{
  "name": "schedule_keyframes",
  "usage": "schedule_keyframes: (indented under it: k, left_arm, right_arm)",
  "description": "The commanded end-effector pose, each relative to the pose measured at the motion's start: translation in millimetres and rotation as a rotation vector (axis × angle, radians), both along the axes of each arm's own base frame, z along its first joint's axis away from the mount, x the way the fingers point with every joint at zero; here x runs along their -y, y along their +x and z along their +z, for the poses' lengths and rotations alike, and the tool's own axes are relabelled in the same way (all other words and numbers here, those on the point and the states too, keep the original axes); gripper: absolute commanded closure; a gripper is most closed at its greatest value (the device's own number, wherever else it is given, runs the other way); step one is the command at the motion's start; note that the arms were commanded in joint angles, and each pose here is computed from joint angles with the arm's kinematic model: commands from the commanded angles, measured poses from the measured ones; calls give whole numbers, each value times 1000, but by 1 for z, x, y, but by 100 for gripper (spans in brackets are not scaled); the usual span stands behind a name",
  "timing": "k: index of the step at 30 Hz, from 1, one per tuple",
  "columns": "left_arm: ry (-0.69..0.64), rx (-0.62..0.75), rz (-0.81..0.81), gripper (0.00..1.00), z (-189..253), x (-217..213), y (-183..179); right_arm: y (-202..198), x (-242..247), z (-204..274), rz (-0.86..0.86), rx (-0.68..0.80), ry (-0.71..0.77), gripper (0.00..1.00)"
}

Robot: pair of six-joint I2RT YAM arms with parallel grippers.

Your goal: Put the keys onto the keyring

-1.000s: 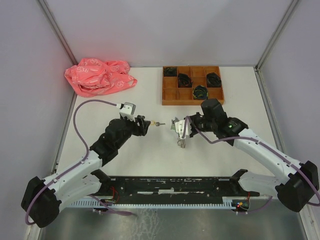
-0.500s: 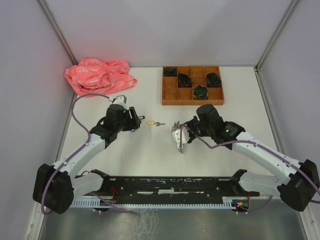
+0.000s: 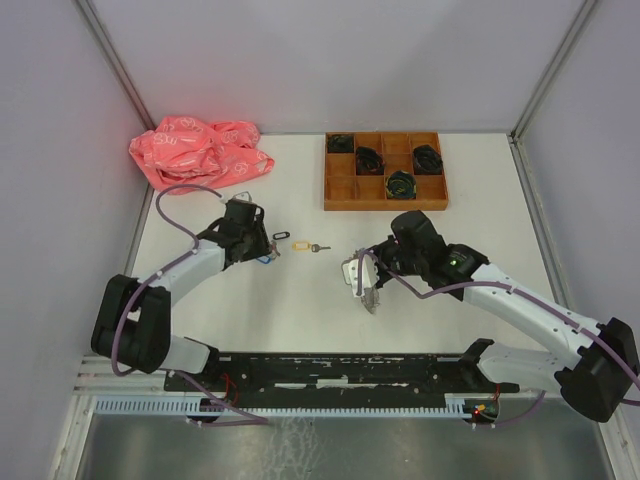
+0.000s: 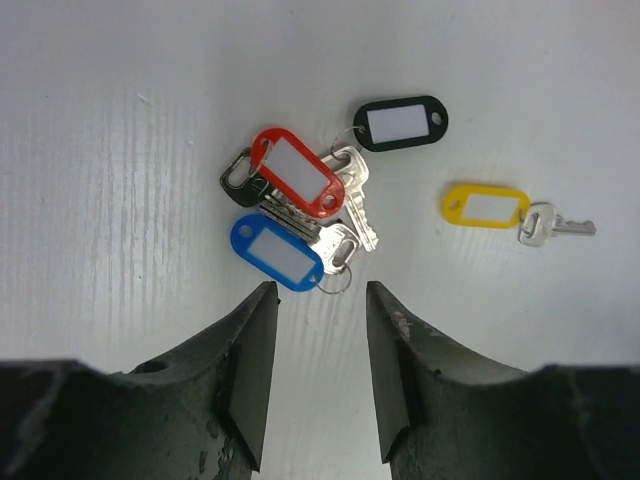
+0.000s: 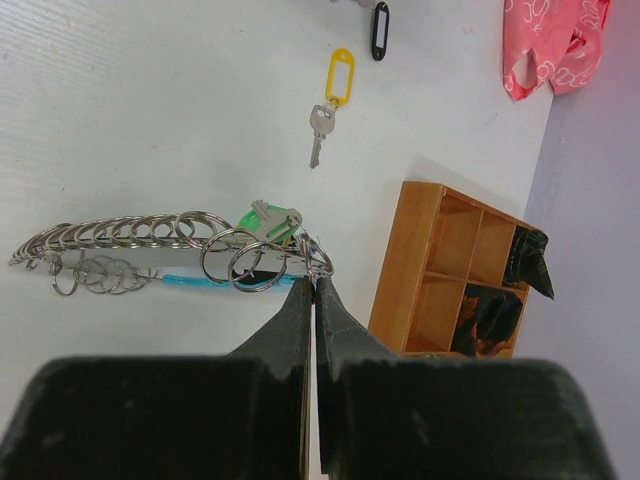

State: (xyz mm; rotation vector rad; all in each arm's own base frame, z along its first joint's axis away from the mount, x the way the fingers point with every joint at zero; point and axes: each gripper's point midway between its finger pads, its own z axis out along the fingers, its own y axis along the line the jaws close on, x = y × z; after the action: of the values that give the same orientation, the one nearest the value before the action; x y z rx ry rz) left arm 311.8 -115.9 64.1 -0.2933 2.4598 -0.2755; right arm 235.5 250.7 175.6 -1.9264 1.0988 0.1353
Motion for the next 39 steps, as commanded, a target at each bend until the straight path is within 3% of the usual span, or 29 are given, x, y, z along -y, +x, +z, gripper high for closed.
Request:
schedule_keyframes:
  k: [1, 12, 23, 39]
  left_arm:
    - [46, 56, 95, 52, 10, -10, 29]
    - [148, 35, 102, 54, 0, -28, 51]
    - [171, 12, 77, 64, -13, -25, 75]
    - [220, -44, 93, 82, -27, -35, 68]
  right_arm:
    - [0, -3, 4, -9, -1, 21, 99]
    - [-1, -5, 2, -10, -20, 22, 99]
    - [-4, -6, 0, -10, -39, 22, 99]
    - [-6, -7, 2, -5, -41, 30, 99]
